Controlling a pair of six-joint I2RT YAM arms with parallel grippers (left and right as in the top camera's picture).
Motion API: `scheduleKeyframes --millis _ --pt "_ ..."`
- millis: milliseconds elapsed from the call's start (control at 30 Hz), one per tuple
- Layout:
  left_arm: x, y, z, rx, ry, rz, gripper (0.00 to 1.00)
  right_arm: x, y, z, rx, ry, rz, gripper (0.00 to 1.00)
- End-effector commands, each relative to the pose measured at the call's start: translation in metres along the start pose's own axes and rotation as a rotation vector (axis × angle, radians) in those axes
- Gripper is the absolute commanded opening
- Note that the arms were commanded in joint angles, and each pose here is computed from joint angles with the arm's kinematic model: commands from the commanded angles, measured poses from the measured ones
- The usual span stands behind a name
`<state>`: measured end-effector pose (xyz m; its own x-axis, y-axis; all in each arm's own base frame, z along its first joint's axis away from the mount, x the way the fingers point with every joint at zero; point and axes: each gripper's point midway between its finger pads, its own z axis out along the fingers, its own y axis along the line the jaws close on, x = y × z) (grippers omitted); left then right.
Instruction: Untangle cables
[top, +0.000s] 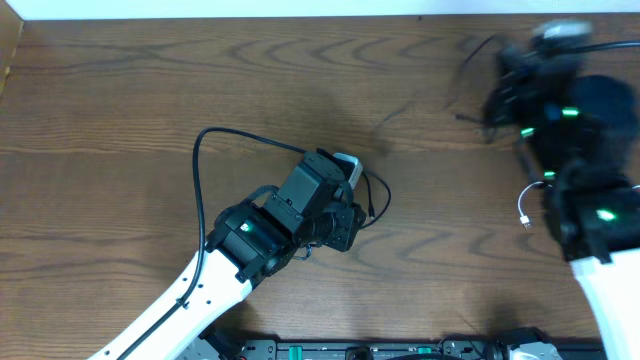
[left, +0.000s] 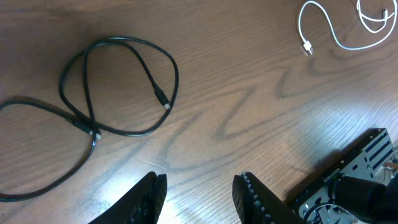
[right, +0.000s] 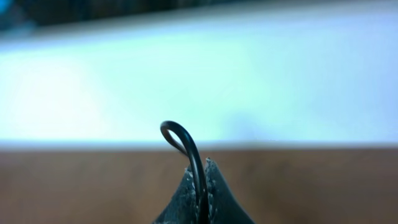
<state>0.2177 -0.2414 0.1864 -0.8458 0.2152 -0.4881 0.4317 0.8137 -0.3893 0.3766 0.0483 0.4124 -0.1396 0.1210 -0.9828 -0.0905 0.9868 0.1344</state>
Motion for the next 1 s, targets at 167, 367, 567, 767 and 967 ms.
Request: scheduleKeyframes --millis 167,367,567,767,967 --pt "-0.005 0.002 -0.004 -0.020 -0.026 0.006 0.40 -0.069 -0.066 -0.042 0.256 -0.207 -0.017 0.01" --pt "-0.006 0.002 -0.004 -0.024 -0.028 0.006 0.40 -0.042 -0.122 -0.043 0.465 -0.102 -0.008 0.01" --pt "-0.007 0.025 -0.006 -0.145 -0.048 -0.021 0.40 0.014 -0.195 -0.033 0.680 0.110 0.008 0.01" --pt "-0.002 0.029 -0.006 -0.167 -0.032 -0.023 0.40 0.081 -0.275 -0.043 0.897 0.347 0.058 0.01" --pt "-0.002 0.029 -0.006 -0.168 -0.031 -0.023 0.40 0.113 -0.319 -0.067 1.049 0.364 0.278 0.01"
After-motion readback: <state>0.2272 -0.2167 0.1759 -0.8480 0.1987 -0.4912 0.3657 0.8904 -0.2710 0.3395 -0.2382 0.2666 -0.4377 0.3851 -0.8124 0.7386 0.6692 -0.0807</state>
